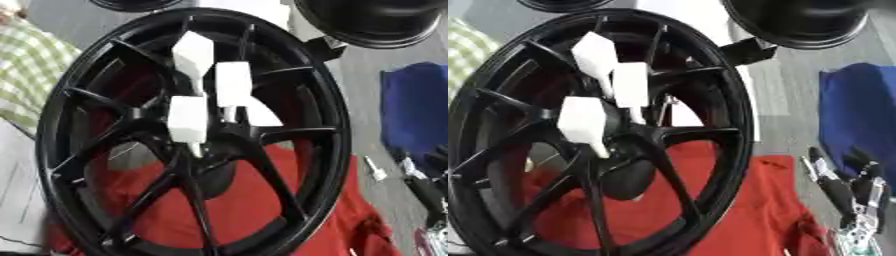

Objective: Pull the pin out of the wheel hub.

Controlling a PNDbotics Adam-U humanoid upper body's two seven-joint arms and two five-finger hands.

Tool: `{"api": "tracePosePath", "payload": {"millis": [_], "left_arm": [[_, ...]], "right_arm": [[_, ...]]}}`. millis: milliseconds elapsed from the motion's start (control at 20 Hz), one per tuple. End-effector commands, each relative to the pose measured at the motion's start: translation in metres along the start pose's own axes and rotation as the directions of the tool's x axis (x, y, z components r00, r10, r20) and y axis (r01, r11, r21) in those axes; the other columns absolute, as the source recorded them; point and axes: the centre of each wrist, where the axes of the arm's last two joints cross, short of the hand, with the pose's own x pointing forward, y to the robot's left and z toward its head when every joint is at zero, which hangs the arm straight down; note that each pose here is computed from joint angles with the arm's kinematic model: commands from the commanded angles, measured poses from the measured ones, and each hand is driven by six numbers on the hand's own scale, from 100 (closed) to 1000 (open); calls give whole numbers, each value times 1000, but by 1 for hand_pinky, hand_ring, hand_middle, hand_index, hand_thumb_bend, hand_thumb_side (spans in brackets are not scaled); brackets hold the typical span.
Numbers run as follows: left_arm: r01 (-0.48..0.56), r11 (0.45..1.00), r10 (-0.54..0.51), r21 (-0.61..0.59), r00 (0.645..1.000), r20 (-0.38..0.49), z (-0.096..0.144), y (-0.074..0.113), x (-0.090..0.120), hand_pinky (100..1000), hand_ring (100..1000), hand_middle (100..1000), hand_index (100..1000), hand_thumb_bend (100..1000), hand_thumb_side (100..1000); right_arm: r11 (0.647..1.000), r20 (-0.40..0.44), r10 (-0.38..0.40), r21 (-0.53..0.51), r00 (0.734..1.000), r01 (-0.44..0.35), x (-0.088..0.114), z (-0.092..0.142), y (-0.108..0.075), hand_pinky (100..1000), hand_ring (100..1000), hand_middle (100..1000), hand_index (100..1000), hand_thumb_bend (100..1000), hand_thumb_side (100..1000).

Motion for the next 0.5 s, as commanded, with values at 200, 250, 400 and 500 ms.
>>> {"api": "tracePosePath", "payload": {"millis": [200, 250, 400, 500], "left_arm": [[-9, 986, 24, 167, 996, -87, 16, 10, -45, 834, 750, 704, 875, 100, 319], [4, 985, 14, 172, 995, -103, 17, 7, -52, 884, 796, 763, 907, 100, 645], [43, 988, -17, 149, 985, -174, 13, -10, -73, 925, 832, 801, 917, 100, 1000], [53, 986, -17, 159, 975, -223, 12, -14, -82, 920, 829, 802, 908, 100, 1000]], "right_arm": [[1000, 21, -3, 8, 1000, 2, 5, -8, -4, 645, 774, 618, 761, 644, 249], [1000, 21, -3, 9, 1000, 3, 5, -8, -4, 645, 774, 618, 761, 644, 249], [1000, 20, -2, 11, 1000, 2, 5, -9, -4, 645, 774, 618, 761, 643, 249], [1000, 19, 0, 11, 1000, 0, 4, -9, -4, 645, 774, 618, 761, 643, 249]]}}
